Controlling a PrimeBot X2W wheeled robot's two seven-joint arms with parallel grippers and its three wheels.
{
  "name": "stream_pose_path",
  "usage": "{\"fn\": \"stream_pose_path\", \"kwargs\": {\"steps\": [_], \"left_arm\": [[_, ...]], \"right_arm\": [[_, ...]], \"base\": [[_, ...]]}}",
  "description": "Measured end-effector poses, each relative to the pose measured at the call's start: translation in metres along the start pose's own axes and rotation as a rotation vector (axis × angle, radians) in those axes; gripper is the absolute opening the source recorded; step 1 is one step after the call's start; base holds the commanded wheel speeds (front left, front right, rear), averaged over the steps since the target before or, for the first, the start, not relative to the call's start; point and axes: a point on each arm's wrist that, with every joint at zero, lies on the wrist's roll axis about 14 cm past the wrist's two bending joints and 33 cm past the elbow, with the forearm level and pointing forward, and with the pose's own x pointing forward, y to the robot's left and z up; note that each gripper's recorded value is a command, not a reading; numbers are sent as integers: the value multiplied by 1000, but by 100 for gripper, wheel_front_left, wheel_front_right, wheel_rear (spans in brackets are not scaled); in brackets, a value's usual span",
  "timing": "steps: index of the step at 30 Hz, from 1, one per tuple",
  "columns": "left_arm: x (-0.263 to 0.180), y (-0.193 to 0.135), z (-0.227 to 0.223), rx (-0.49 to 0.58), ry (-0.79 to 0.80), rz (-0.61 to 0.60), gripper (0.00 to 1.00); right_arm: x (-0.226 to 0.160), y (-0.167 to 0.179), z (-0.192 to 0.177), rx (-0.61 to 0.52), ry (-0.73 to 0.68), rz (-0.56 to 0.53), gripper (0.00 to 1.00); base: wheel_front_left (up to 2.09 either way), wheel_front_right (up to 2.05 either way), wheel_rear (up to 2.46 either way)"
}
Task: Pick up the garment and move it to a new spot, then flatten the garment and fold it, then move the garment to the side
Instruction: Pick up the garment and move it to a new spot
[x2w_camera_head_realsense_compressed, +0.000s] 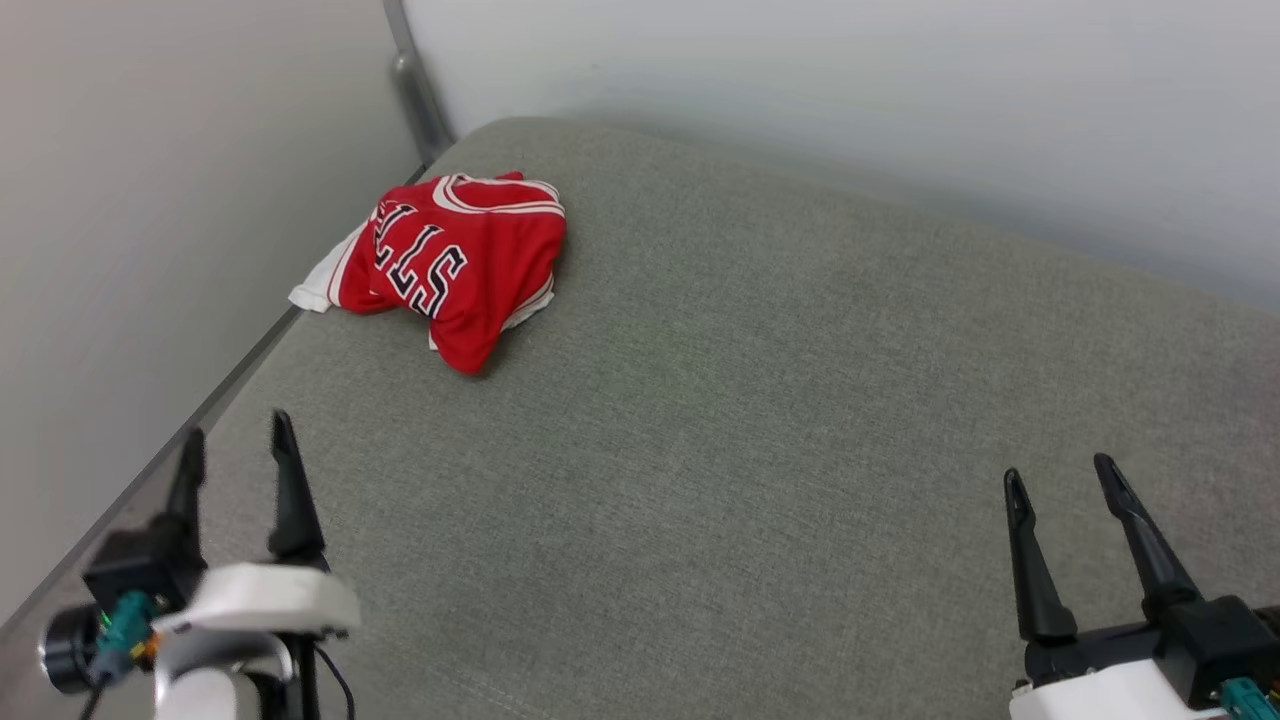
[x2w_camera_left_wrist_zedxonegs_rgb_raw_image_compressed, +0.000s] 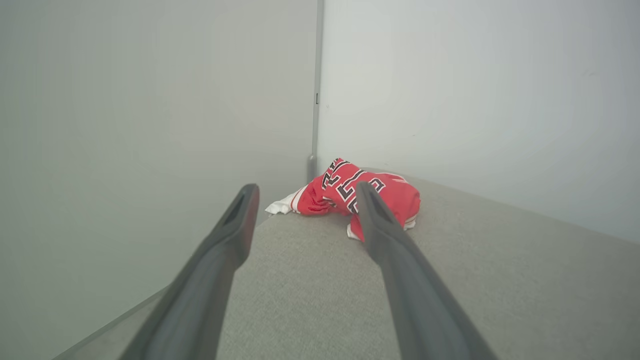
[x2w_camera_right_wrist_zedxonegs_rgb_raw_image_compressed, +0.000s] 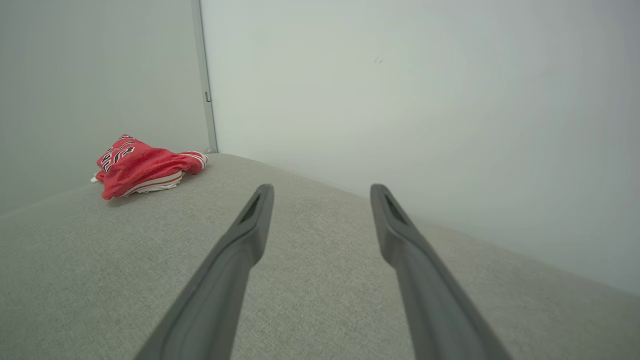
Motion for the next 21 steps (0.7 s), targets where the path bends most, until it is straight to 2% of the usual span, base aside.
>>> {"fn": "stream_pose_path", "kwargs": {"steps": [6,13,16,17,21], "left_arm": [[67,-4,51,41,-158,-26,100],[144,-27,98,109,-298,-80,100],[174,-38,96,139,-298,-110,100],[203,-47,79,159,-251,-133,100],[240,-58,54,180,-149,-158,100]], "right_arm": [[13,-18,-10,-35,1,-31,100],[32,-52,-24,-81,-14,-93,100],[37,-67,-35,-100,-6,-109,100],[38,-82,-49,-111,8,-131,100],[37,-97,-68,-122,34,-153,100]], "base": [[0,0,0],[0,0,0],[0,0,0],[0,0,0],[0,0,0]]}}
